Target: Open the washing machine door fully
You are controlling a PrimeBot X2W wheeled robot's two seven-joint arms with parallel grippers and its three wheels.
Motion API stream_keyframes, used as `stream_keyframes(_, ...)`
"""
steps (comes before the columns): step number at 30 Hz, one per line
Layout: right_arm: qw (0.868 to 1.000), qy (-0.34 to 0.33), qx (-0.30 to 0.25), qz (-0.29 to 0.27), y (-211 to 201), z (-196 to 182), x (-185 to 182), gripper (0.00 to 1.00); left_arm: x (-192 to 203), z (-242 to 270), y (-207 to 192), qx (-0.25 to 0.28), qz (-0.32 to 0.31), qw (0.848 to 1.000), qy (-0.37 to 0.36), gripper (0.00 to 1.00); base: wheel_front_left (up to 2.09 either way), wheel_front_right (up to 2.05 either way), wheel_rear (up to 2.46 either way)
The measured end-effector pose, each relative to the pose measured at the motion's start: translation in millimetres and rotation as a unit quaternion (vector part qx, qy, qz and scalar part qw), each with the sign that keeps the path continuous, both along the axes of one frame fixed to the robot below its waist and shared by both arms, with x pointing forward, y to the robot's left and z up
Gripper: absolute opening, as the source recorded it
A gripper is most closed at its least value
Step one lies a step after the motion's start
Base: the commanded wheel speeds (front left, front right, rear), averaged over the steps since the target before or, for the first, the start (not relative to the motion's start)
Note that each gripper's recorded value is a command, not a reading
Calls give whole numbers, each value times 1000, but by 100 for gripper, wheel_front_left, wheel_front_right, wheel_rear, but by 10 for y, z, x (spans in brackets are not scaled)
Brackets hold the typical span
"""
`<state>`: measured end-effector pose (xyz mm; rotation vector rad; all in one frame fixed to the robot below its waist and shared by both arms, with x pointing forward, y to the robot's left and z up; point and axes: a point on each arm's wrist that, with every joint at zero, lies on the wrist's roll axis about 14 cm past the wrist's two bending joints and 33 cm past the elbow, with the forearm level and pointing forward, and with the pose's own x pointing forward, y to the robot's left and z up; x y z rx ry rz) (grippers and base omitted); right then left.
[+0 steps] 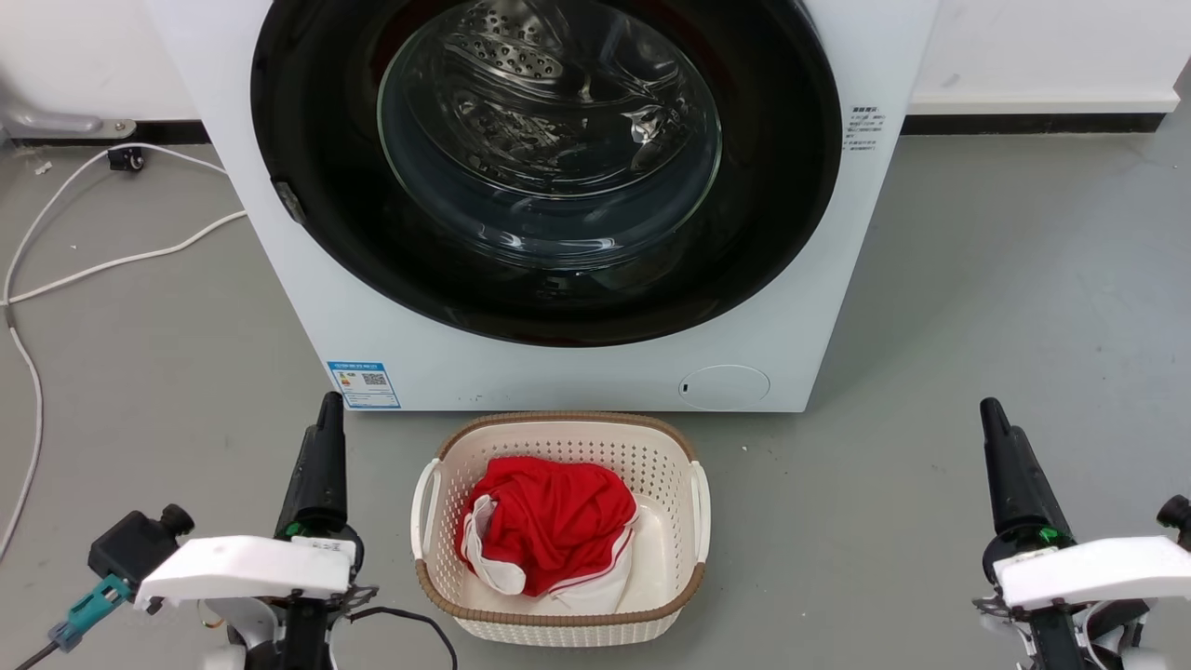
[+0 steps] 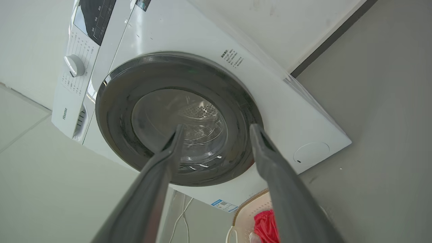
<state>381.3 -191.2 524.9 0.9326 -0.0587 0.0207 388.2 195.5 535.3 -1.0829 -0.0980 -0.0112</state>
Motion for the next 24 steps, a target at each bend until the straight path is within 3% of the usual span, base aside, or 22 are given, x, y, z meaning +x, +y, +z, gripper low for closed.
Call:
stream_keyframes(11, 992, -12, -123, 1, 54, 49, -11, 100, 4, 22, -153, 122, -9, 992, -3, 100, 0, 0, 0)
stream_keyframes(24, 972, -19, -235, 6, 98, 83, -46, 100, 19, 32, -253, 244, -8, 970, -9, 100, 0, 0, 0)
